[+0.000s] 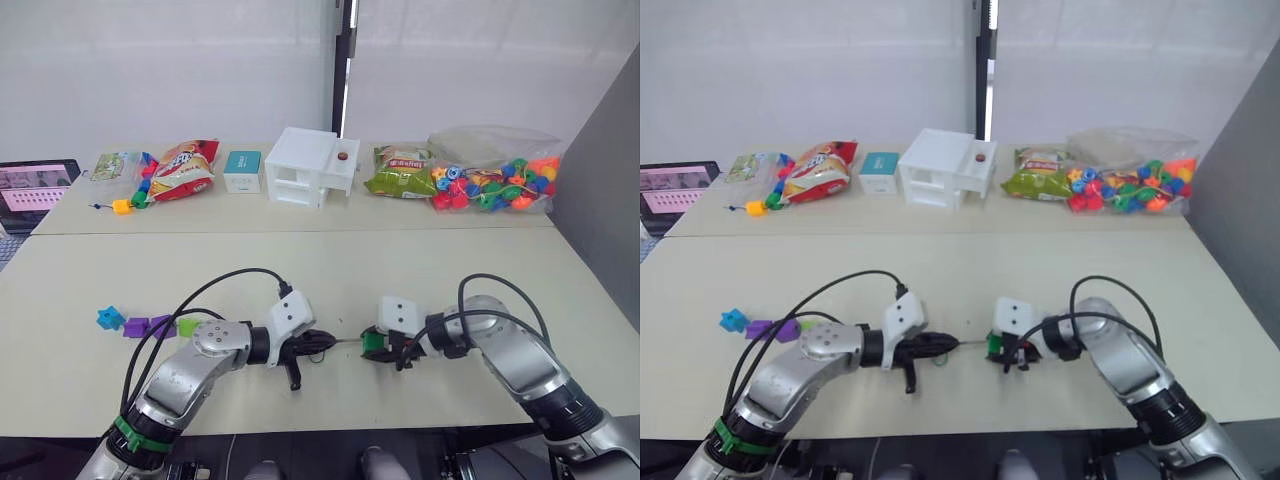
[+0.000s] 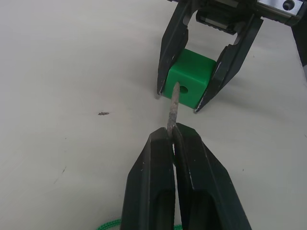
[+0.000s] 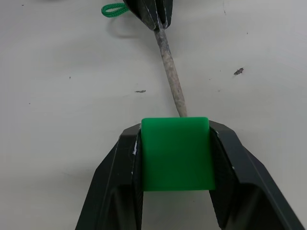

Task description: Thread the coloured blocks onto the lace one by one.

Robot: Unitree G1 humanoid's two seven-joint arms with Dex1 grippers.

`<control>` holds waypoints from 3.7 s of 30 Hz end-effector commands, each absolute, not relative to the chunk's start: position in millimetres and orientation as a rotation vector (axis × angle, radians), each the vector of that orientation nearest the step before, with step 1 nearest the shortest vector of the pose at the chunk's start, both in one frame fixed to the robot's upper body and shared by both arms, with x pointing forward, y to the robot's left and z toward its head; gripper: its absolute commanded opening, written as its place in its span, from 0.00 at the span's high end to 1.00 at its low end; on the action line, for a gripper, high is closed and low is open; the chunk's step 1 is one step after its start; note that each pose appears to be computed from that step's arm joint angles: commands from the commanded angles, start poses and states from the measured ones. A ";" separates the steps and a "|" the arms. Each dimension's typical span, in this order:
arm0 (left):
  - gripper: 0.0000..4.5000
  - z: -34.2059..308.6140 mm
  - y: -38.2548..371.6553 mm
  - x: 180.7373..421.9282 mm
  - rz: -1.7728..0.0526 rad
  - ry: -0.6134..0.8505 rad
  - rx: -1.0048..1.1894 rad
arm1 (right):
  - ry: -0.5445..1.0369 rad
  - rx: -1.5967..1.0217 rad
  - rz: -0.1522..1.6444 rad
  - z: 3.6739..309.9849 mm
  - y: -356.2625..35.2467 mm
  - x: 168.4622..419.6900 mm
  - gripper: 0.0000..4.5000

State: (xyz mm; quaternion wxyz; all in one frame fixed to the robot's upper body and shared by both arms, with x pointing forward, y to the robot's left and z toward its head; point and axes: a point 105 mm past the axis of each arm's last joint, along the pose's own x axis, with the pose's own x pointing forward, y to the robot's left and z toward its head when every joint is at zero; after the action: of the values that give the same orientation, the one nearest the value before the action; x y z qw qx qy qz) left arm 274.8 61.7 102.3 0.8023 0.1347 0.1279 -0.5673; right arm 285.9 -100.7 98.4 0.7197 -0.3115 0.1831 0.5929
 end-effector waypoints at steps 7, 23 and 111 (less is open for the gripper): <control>1.00 109.7 52.3 272.9 -1.273 0.237 0.346 | 0.398 -0.689 1.341 98.8 -93.3 279.6 0.73; 1.00 109.9 15.9 270.6 -1.391 0.201 0.295 | 0.378 -0.673 1.373 105.8 -78.1 270.6 0.73; 0.35 70.9 64.5 275.0 -1.364 0.222 0.561 | 0.421 -0.672 1.326 99.6 -78.8 272.2 0.73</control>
State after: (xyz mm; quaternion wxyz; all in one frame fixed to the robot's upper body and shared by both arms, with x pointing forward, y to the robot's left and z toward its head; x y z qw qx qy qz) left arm 273.5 60.7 78.3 0.7343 0.2430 0.0872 -0.6278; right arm 274.0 -78.4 94.9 0.7157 -0.3010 0.1956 0.5991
